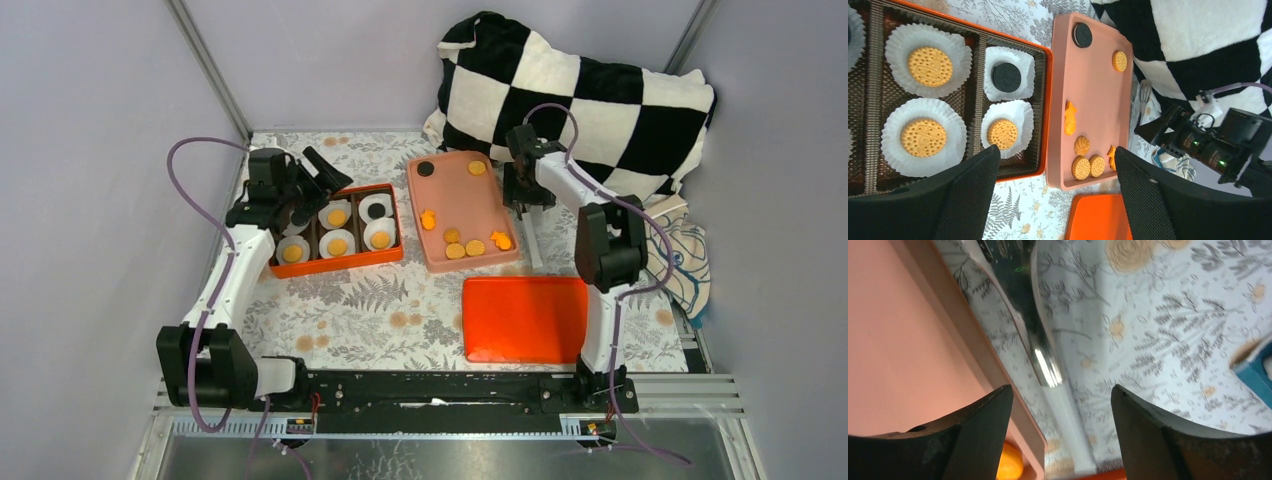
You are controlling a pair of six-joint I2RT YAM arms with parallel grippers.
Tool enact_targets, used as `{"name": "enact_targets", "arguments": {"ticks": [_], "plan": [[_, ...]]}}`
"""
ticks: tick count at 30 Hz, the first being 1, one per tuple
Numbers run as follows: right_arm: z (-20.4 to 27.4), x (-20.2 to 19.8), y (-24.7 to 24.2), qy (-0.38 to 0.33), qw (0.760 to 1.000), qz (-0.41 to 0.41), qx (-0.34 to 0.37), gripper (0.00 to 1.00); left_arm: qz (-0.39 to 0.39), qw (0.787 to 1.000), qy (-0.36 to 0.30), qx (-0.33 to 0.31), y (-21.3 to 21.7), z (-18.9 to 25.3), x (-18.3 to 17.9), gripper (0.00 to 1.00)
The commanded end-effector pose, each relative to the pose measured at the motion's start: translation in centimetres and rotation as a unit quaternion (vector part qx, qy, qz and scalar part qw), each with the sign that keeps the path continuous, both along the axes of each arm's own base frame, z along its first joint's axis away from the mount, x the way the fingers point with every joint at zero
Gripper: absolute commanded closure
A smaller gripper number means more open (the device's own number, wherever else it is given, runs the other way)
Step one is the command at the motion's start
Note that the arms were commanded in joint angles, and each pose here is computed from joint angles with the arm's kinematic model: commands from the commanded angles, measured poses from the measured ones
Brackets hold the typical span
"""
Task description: Pack the cookies
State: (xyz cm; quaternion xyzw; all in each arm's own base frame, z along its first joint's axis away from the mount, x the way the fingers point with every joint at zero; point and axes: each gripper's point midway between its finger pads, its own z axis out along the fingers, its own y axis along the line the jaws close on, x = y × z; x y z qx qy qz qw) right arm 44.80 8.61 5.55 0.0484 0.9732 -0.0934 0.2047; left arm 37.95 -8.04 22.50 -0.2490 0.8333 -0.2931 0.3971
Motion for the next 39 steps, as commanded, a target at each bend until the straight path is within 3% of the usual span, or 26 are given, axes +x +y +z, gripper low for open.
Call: {"name": "enact_targets", "arguments": {"ticks": [1,7,11,16,21,26,30,36,39], "plan": [[7.8,-0.6,0.3,-0.1,0.994,-0.001,0.032,0.21,-0.021,0.999,-0.019,0.02,-1.0,0.5,0.0,0.11],[10.3,-8.2,7.0,-0.086,0.986,0.117,0.084,0.24,-0.044,0.998,-0.027,0.036,-3.4,0.7,-0.7,0.11],[6.8,-16.2,13.2,-0.013,0.974,0.198,0.108,0.26,-0.049,0.998,-0.024,0.043,-4.3,0.2,-1.1,0.11],[1.7,-23.0,16.6,0.049,0.966,0.218,0.131,0.27,-0.056,0.997,-0.026,0.037,-4.8,0.4,-1.9,0.11],[-1.5,-24.5,15.2,0.067,0.971,0.198,0.112,0.29,-0.056,0.997,-0.035,0.035,-4.6,1.1,-2.8,0.11],[-3.9,-25.4,14.3,0.09,0.972,0.197,0.095,0.49,-0.055,0.997,-0.038,0.036,-4.5,1.1,-3.5,0.11],[-4.9,-26.4,14.6,0.105,0.969,0.2,0.097,0.49,-0.057,0.997,-0.035,0.037,-4.4,0.7,-3.9,0.11],[-0.3,-26.0,14.5,0.035,0.982,0.176,0.051,0.45,-0.058,0.997,-0.034,0.039,-4.3,0.6,-4.6,0.11],[3.1,-25.8,15.1,0.002,0.983,0.169,0.069,0.45,-0.06,0.997,-0.038,0.036,-4.3,0.8,-4.9,0.1]]}}
